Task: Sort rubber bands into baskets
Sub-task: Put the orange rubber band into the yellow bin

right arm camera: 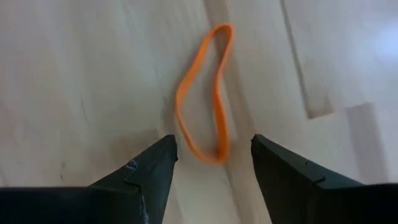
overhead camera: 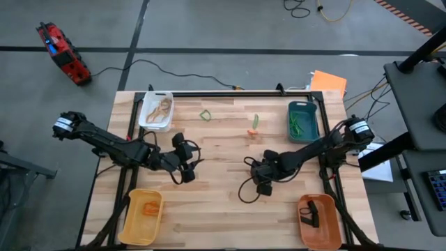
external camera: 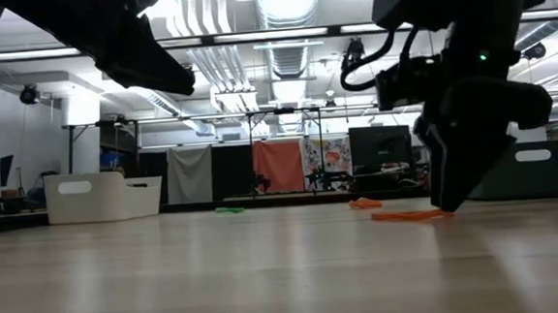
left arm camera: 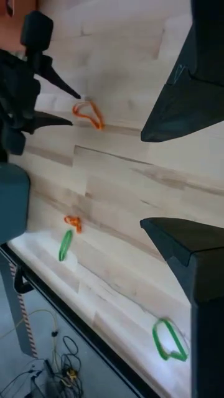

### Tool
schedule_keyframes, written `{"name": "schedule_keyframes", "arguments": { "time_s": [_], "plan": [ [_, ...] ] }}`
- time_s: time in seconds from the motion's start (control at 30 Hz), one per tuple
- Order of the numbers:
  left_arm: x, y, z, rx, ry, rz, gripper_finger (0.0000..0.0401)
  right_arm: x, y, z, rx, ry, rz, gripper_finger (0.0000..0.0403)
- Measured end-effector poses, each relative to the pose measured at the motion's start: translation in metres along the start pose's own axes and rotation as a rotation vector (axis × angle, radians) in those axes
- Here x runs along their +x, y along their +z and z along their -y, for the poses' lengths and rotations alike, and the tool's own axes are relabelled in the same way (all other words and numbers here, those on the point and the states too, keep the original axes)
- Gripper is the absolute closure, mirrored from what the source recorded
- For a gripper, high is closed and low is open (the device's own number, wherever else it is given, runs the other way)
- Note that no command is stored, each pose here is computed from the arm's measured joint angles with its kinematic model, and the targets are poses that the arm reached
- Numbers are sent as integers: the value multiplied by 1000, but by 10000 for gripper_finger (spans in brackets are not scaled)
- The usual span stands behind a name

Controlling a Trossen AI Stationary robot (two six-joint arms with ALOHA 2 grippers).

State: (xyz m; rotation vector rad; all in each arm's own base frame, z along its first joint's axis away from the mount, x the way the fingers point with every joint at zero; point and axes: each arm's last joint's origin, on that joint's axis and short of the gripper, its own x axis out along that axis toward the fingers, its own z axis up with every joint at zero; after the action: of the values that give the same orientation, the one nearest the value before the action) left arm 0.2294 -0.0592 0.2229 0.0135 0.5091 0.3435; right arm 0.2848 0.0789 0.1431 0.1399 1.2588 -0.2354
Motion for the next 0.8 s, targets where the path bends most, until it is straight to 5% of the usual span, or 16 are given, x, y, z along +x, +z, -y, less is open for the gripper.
{"name": "schedule_keyframes", "arguments": {
  "time_s": [0.3,0.67,0.8],
  "plan": [
    [1,4,2,-27,-12,42,207,12,-9,-2,-4,27,56,223],
    [28,-3,19,72,-16,65,207,27,-11,-3,-41,-31,25,376],
    [39,-7,26,138,-34,71,207,20,-8,-3,-65,-58,75,389]
  ]
}}
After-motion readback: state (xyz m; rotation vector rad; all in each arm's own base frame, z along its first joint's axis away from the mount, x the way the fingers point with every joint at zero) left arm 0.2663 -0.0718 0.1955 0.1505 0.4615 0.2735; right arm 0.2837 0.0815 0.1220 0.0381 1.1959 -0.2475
